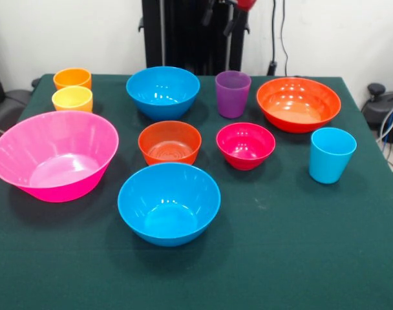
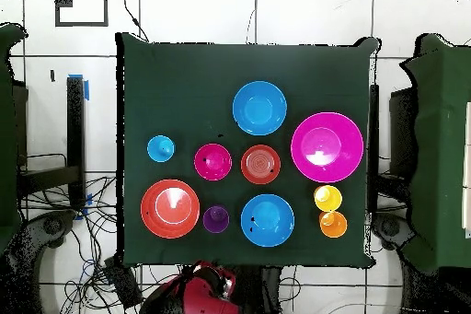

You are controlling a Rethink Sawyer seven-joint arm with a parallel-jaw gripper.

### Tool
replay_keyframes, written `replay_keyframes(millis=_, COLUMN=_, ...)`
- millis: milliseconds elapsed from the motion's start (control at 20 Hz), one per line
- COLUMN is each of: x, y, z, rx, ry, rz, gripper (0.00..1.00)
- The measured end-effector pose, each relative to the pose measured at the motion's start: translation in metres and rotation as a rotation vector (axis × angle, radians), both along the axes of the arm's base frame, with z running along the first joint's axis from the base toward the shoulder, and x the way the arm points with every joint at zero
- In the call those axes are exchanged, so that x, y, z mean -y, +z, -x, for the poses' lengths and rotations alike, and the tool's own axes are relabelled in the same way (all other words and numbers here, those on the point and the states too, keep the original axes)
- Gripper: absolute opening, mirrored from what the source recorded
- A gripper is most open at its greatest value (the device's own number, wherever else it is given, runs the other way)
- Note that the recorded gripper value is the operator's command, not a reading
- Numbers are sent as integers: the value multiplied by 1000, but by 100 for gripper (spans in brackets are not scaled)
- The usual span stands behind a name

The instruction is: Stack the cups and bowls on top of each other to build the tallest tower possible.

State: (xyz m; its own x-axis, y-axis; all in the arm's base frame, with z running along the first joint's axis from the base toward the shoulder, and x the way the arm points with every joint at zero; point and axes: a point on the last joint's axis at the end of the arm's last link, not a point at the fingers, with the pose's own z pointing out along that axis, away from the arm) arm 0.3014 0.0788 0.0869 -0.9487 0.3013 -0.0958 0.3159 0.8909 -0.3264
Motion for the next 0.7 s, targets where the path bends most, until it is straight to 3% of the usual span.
replay_keyframes(millis=300, x=8, y=7, z=-20, rx=61, ry=-21, rz=-35, gripper=100)
replay_keyframes(millis=450, x=10, y=2, z=-28, rx=93, ry=-11, rz=-52, gripper=100)
replay_keyframes(millis=700, x=5, y=-16, z=-43, rx=181, ry=42, rz=-78, gripper=100)
